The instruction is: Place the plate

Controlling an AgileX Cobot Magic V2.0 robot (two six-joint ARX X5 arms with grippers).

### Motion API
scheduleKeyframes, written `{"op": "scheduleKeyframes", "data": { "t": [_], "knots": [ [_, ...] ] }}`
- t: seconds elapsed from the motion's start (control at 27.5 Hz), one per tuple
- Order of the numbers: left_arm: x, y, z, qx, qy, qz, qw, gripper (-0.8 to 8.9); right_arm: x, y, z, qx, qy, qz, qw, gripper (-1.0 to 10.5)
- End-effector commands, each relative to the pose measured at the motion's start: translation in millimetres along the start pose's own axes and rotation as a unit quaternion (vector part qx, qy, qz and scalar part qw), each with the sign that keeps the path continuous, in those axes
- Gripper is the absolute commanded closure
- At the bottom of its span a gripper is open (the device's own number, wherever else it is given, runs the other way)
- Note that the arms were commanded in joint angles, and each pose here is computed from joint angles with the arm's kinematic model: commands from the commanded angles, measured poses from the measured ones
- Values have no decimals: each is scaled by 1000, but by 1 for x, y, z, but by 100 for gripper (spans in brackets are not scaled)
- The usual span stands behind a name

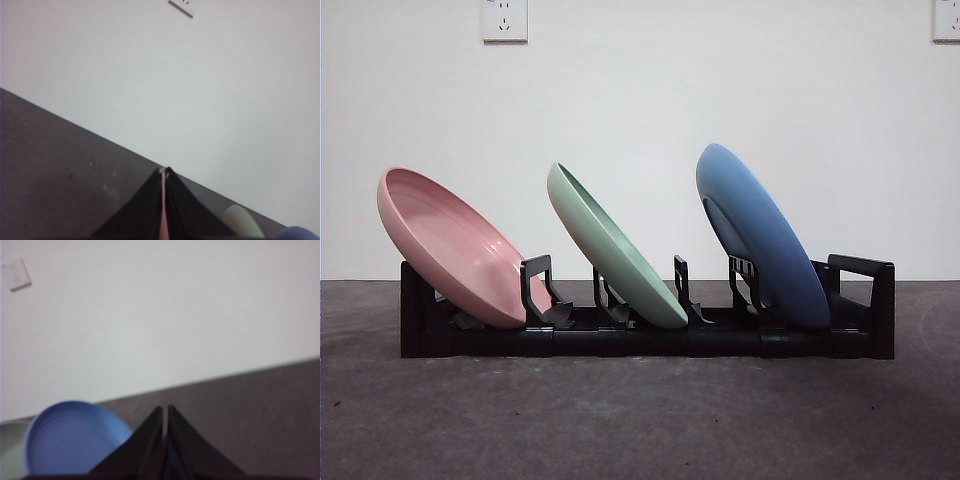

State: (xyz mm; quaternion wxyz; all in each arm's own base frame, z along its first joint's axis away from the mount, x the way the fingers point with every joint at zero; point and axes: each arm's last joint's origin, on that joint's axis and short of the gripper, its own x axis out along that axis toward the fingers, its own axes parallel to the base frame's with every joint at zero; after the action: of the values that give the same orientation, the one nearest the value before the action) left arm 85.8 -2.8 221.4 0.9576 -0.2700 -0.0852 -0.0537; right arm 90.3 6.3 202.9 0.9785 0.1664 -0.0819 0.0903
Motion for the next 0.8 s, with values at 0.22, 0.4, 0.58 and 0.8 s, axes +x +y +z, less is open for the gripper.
{"op": "scheduleKeyframes", "data": {
  "t": [0.22,0.4,0.58,0.8],
  "knots": [
    [-1,-31,46,69,117,12,991,803,-3,20,48,16,94,-1,995,931],
    [3,-47,70,102,200,21,974,803,5,29,74,5,152,7,988,931],
    [11,-56,84,123,272,44,953,803,21,36,95,1,246,7,969,931],
    [25,-59,90,151,377,70,911,803,44,43,114,-25,339,7,940,931]
  ]
}}
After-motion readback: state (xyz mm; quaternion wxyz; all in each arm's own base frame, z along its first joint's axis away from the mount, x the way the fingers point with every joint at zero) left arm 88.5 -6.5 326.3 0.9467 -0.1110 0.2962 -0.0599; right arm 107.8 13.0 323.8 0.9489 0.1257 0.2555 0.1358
